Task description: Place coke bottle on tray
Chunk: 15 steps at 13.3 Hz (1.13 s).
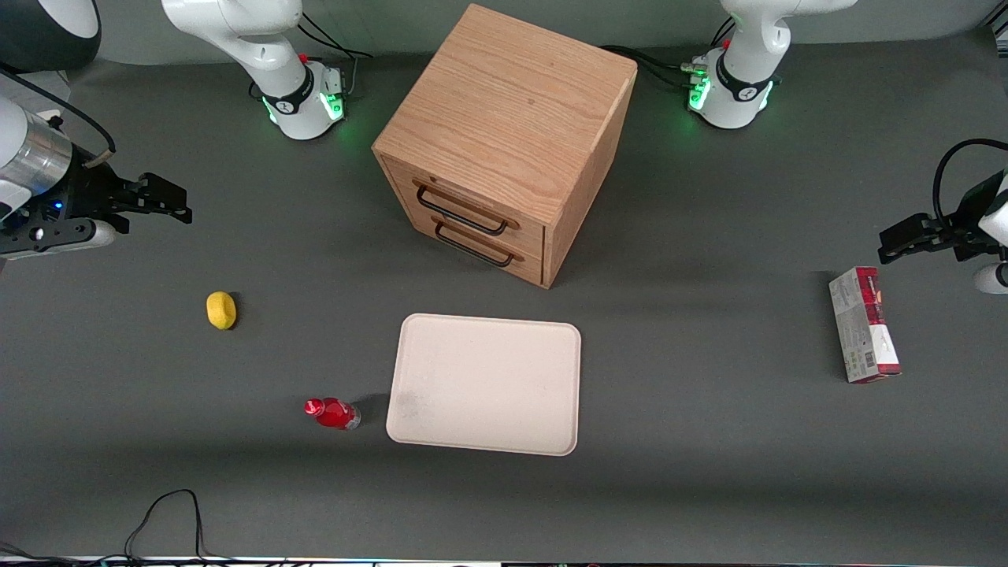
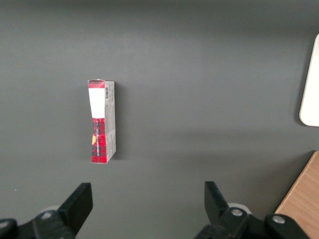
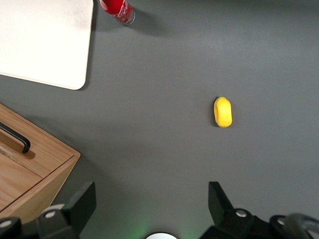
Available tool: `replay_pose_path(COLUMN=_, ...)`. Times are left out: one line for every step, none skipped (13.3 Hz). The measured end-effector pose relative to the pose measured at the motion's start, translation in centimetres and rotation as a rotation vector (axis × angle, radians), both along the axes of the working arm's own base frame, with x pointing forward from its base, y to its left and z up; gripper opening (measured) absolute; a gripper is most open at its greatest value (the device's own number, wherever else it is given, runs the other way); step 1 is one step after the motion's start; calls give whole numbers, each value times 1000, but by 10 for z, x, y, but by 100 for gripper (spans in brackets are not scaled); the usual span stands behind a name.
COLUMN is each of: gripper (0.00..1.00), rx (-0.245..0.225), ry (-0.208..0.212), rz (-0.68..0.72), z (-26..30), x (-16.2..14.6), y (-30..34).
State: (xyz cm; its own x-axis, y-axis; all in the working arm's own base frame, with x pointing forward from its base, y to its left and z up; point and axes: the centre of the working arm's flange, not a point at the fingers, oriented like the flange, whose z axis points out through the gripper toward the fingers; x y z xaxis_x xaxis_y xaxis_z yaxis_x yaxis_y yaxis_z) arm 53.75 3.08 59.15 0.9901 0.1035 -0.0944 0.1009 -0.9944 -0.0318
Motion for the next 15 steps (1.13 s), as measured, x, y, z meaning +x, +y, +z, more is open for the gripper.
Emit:
replay_pose_path(gripper=100, rx=4, ry=4, rz=-1, z=0, x=2, y=0)
replay_pose_path(gripper=100, rx=11, ry=13, rz=-3, z=0, x=5, y=0)
replay_pose_path(gripper=100, rx=13, ry=11, rz=-3, z=1, x=7, y=0)
replay_pose_path(gripper=100, rx=16, ry=9, rz=-3, z=3, x=9, y=0)
replay_pose_path(gripper=100, rx=21, ry=11, rz=-2, z=4, x=10, y=1)
replay_pose_path(gripper=100, rx=22, ry=12, rz=0, z=4, x=10, y=2)
replay_pose_path(gripper=100, rx=23, ry=12, rz=2, z=6, x=10, y=4)
replay_pose_path(gripper=100, rx=23, ry=13, rz=4, z=7, x=10, y=4)
replay_pose_path(gripper=100, rx=23, ry=17, rz=5, z=7, x=9, y=5)
replay_pose_path(gripper=100, rx=23, ry=23, rz=5, z=6, x=8, y=5)
replay_pose_path(gripper=100, rx=22, ry=27, rz=5, z=6, x=8, y=5)
replay_pose_path(gripper=100, rx=22, ry=28, rz=4, z=6, x=8, y=4)
replay_pose_path(gripper=100, rx=22, ry=29, rz=3, z=5, x=8, y=4)
replay_pose_path(gripper=100, rx=22, ry=30, rz=2, z=4, x=9, y=3)
replay_pose_path(gripper=100, rx=22, ry=33, rz=1, z=3, x=9, y=3)
